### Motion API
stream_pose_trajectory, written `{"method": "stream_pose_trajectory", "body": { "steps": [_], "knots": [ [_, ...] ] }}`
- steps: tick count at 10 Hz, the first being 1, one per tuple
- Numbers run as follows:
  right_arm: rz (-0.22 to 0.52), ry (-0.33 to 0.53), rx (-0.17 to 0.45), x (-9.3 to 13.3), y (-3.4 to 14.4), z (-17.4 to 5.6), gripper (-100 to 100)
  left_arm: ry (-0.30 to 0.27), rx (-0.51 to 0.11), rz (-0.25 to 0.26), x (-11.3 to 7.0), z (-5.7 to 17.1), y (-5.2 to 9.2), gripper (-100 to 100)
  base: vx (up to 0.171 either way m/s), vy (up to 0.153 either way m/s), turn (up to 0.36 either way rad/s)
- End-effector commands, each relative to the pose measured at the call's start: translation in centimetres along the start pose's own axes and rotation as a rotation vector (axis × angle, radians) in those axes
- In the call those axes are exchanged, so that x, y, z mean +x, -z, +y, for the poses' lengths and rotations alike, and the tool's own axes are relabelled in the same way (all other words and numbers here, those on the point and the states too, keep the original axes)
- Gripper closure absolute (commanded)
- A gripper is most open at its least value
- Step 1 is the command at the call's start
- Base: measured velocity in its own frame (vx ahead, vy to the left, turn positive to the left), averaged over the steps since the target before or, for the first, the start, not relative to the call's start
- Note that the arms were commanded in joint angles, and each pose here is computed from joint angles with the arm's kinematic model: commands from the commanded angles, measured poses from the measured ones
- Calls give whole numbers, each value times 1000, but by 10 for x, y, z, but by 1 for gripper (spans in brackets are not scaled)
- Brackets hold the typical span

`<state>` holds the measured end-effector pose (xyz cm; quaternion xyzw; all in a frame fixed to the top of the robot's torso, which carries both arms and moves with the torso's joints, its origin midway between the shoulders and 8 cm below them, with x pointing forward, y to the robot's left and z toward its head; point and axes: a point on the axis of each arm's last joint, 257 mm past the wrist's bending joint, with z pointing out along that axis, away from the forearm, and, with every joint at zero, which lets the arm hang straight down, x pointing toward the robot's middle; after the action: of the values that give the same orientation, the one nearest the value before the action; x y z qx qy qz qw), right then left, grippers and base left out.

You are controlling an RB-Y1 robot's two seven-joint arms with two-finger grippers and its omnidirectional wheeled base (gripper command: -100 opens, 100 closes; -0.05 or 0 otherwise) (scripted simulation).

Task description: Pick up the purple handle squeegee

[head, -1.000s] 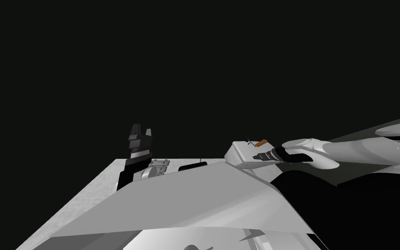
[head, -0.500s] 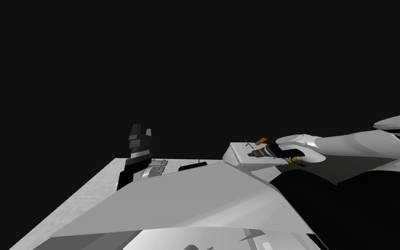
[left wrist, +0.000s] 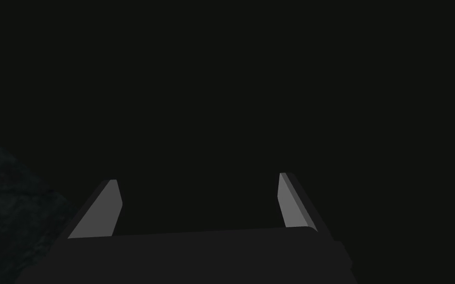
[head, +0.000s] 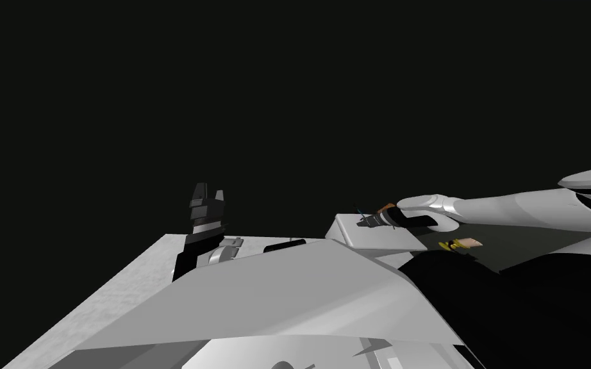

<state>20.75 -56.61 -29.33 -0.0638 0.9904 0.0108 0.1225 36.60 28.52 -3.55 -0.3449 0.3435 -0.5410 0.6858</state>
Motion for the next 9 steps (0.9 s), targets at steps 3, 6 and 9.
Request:
{"method": "stream_pose_trajectory", "body": {
  "steps": [3,6,9],
  "knots": [
    [-16,27,-29,-14,2,14,-100,0,0,0,0,0,0,0,17,-53,4],
    [-34,57,-57,-26,2,28,-100,0,0,0,0,0,0,0,29,-72,13],
    [-34,58,-56,-26,2,28,0,0,0,0,0,0,0,0,0,-5,-1]
  ]
}}
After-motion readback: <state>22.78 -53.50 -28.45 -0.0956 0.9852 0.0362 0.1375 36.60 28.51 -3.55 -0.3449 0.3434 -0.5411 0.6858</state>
